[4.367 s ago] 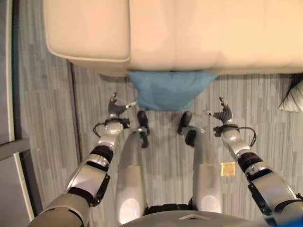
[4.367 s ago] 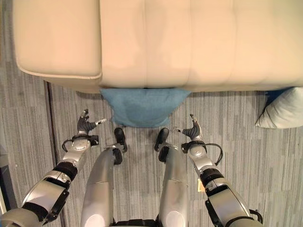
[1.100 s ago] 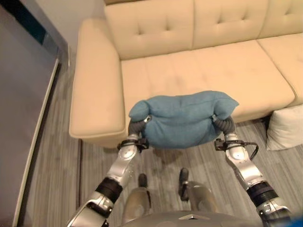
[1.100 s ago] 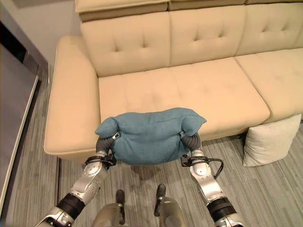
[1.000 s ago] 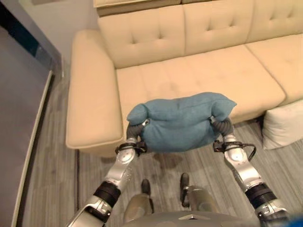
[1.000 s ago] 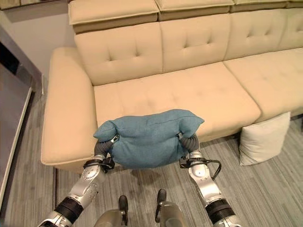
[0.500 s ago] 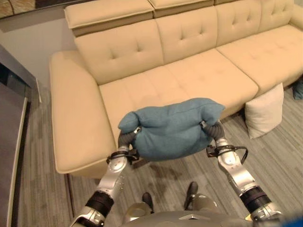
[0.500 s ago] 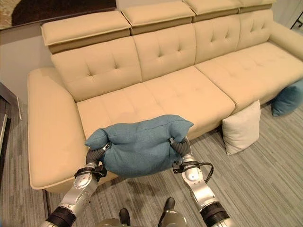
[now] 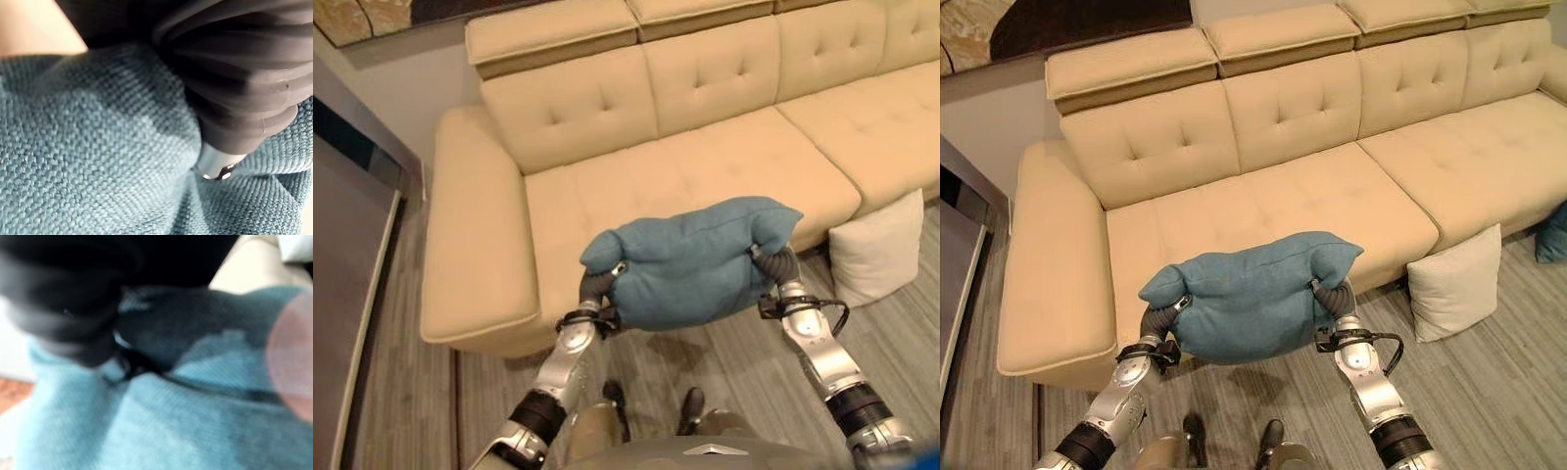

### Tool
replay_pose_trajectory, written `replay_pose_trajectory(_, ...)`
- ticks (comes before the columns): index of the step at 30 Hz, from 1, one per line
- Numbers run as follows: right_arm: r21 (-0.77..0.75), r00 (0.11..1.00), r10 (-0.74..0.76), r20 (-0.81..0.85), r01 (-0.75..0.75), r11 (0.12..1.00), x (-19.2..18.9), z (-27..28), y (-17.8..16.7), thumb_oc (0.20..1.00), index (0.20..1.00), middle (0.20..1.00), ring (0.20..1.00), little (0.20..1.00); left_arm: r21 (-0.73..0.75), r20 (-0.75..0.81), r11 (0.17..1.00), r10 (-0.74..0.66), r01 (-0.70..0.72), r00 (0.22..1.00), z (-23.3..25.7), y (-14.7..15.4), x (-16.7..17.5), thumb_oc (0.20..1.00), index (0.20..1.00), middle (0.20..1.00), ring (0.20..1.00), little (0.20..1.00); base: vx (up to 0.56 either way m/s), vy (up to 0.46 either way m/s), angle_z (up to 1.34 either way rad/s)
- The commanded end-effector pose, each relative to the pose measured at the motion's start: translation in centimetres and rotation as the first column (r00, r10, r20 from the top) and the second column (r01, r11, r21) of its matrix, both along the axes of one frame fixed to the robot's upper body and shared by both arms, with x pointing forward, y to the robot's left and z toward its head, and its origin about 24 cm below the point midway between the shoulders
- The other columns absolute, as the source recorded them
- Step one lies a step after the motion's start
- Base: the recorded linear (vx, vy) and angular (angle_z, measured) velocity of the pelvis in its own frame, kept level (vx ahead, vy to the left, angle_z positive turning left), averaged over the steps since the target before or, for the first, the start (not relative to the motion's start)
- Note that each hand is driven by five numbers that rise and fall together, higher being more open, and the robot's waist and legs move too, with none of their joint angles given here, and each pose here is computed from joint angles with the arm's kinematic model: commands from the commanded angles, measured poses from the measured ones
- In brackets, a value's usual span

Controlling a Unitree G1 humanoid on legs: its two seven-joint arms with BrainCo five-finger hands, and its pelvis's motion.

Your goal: Pick up all the scattered cushions and arrange them neatly on the sofa.

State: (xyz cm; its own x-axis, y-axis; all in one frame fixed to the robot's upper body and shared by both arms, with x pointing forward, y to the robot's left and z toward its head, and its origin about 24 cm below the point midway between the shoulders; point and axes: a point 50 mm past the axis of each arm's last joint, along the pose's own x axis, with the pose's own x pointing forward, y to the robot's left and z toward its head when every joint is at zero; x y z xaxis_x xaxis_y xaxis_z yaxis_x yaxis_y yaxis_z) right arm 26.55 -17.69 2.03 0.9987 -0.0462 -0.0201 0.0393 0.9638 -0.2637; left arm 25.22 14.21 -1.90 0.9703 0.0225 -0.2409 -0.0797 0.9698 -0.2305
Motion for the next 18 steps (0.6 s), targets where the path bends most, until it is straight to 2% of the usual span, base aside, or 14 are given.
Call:
replay_pose_trajectory(1, 0.12, 0.961, 0.145, 0.234, -0.177, 0.977, 0.7, 4.3, 4.3, 0.2, 0.2, 0.2, 0.2, 0.2, -0.054, 0.288, 0.984, -0.15, 0.173, 0.946, 5.6, -3.8, 2.0, 0.2, 0.2, 0.2, 0.2, 0.2, 0.28, 0.11, -0.36)
replay_pose_trajectory(11, 0.157, 0.948, 0.187, 0.256, -0.231, 0.96, 0.9, 4.9, 5.9, 0.2, 0.2, 0.2, 0.2, 0.2, 0.006, 0.304, 0.983, -0.174, 0.181, 0.937, 6.0, -3.0, 1.7, 0.2, 0.2, 0.2, 0.2, 0.2, 0.21, 0.173, -0.15)
replay_pose_trajectory(18, 0.132, 0.934, 0.206, 0.292, -0.252, 0.959, 1.4, 6.0, 6.2, 0.2, 0.2, 0.2, 0.2, 0.2, -0.011, 0.314, 0.985, -0.159, 0.171, 0.936, 6.2, -2.9, 1.9, 0.2, 0.2, 0.2, 0.2, 0.2, 0.19, -0.027, 0.12)
